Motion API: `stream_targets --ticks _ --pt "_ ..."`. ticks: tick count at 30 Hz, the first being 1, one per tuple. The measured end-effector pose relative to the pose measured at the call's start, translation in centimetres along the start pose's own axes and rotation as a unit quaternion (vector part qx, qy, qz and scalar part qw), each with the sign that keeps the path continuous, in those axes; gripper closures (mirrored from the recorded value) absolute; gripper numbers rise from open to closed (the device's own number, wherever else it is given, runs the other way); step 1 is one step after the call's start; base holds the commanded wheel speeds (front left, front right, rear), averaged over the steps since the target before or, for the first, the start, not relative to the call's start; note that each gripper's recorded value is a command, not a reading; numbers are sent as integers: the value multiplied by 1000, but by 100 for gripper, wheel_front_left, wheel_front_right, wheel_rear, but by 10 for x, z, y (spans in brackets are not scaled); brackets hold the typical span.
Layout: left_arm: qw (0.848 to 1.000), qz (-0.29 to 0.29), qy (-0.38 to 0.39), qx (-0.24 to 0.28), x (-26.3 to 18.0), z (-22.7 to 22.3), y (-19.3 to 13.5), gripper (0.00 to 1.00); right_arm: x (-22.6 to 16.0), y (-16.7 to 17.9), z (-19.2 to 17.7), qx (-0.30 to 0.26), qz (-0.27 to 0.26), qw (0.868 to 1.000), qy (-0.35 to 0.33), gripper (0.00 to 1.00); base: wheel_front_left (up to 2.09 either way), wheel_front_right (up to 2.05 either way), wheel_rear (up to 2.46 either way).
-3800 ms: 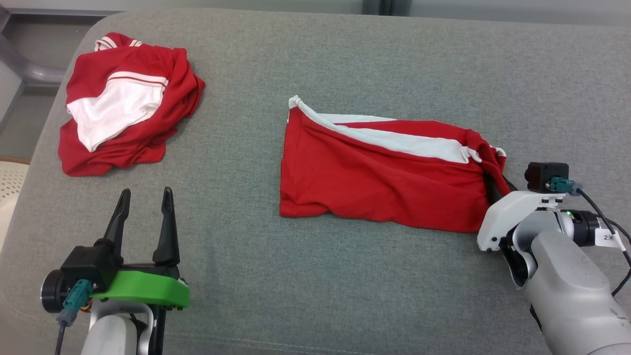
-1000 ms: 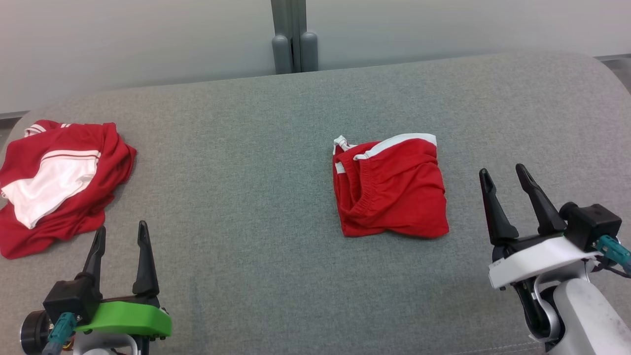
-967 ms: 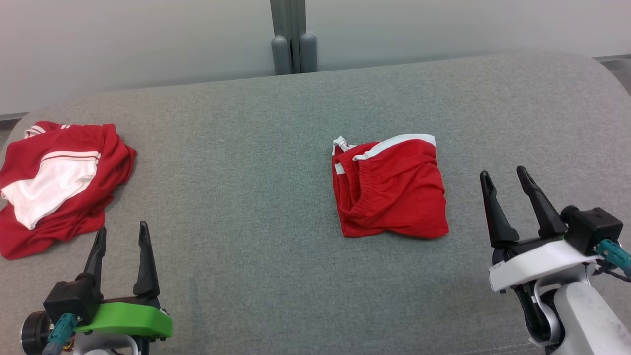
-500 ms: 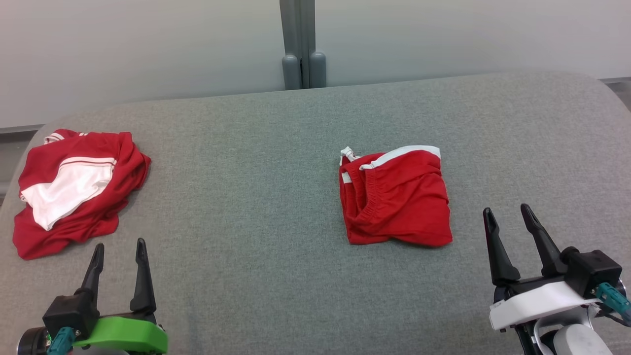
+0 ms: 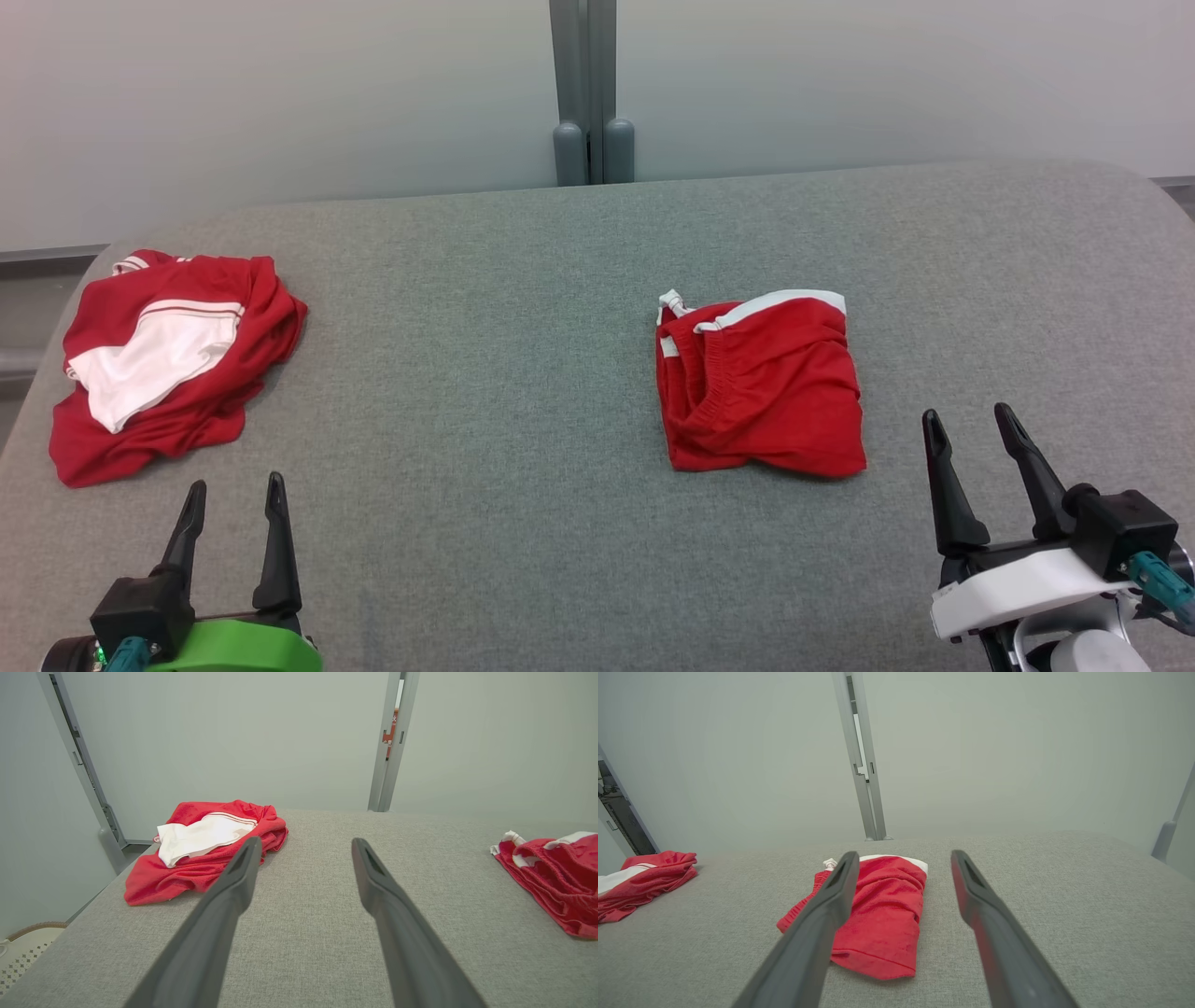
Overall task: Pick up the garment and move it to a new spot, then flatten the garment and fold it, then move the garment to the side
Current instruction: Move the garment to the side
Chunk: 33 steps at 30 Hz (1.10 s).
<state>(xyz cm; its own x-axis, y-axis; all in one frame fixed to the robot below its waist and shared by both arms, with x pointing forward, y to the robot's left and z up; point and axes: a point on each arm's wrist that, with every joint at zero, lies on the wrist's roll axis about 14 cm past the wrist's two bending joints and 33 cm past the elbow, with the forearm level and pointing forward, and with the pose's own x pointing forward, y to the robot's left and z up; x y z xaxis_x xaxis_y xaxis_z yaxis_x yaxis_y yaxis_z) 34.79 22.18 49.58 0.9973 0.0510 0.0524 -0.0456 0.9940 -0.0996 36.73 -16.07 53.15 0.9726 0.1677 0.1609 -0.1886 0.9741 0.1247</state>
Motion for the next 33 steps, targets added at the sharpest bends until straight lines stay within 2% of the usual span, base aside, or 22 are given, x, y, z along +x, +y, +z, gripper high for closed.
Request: stream_targets --ticks 33 --pt "1000 6 -1 0 -3 1 3 0 -1 5 -8 1 5 1000 15 0 0 0 0"
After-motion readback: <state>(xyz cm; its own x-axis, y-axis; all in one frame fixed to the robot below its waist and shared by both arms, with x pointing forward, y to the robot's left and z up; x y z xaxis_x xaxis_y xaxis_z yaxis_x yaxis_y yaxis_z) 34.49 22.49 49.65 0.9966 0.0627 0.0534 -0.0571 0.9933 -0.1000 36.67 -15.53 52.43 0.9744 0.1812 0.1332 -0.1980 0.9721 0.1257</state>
